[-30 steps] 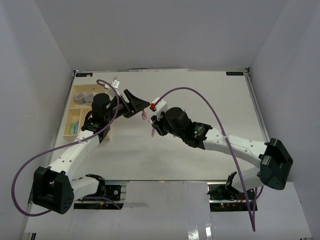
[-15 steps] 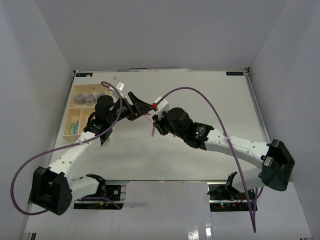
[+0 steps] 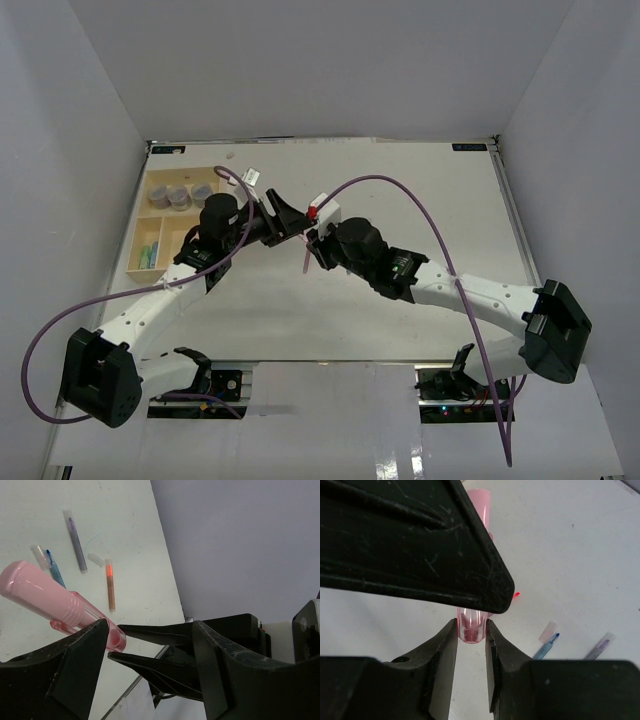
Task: Sort the stationery into containers
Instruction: Close the pen cap on the pen.
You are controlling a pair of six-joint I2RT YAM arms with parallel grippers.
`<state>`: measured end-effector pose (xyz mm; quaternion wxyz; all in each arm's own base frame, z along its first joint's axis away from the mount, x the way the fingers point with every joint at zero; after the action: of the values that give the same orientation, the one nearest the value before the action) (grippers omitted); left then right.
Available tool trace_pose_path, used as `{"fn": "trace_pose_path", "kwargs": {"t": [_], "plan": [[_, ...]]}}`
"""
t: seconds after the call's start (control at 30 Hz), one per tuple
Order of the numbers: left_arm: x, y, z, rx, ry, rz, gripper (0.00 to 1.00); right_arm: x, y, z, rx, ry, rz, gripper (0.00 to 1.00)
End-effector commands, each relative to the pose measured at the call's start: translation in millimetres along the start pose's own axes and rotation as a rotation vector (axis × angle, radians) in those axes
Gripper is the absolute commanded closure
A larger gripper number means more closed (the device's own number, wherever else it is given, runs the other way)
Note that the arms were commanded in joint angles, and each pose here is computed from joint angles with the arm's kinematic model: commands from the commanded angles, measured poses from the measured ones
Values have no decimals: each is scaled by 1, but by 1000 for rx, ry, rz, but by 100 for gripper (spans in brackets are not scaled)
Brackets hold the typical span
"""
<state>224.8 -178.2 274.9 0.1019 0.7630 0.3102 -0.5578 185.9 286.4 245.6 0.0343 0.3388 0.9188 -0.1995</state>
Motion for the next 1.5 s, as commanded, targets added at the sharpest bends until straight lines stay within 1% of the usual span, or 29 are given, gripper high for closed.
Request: {"fn": "trace_pose_path", "kwargs": {"t": [0.0, 0.27, 0.4, 0.47, 0.5, 0.53, 0.6, 0.63, 0.77, 0.83, 0.93, 1.03, 1.13, 1.3, 1.47], "plan": [[-6, 2, -1, -10, 21, -14, 22, -4, -4, -10, -71, 3, 37, 76], [-23, -4, -7, -43, 62, 19, 21, -2, -1, 1, -95, 8, 38, 76], [-30, -6, -9, -49, 75, 30, 21, 0, 1, 14, -137, 17, 46, 78], [-31, -7, -10, -54, 82, 24, 21, -1, 2, 19, -154, -12, 56, 79], [-35, -10, -11, -64, 90, 30, 21, -2, 2, 19, -185, -9, 66, 79], [-36, -11, -12, -66, 97, 11, 21, -1, 2, 28, -176, -15, 68, 80], [-41, -14, -15, -81, 110, -14, 20, -1, 2, 28, -207, -18, 78, 80], [-43, -16, -18, -110, 119, -34, 19, 0, 1, 34, -203, -22, 77, 80], [-44, -23, -24, -163, 166, -122, 16, -3, -10, 33, -297, -19, 89, 80], [-45, -28, -25, -177, 176, -148, 16, -6, -18, 24, -364, -18, 99, 80], [-49, -35, -27, -204, 196, -171, 15, -12, -30, 14, -430, -41, 119, 81], [-65, -46, -33, -241, 232, -165, 14, -17, -44, 0, -516, -56, 135, 81], [-80, -56, -35, -250, 262, -138, 14, -20, -58, -15, -594, -76, 127, 81], [-104, -68, -38, -243, 292, -81, 13, -27, -71, -30, -646, -119, 157, 82], [-106, -70, -37, -212, 307, -89, 13, -31, -83, -39, -694, -134, 169, 82]]}}
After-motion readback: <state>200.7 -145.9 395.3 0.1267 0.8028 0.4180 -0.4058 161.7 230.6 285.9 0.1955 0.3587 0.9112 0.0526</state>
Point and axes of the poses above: each gripper's point midway between its finger pads, its own y axis out along the fingers, its own x axis along the line the jaws close on, z = x × y, the point moved 10 cm from there along -y, back along the fingers, and after that the axes turned 9 degrees about -y, right-handed, at the moved point
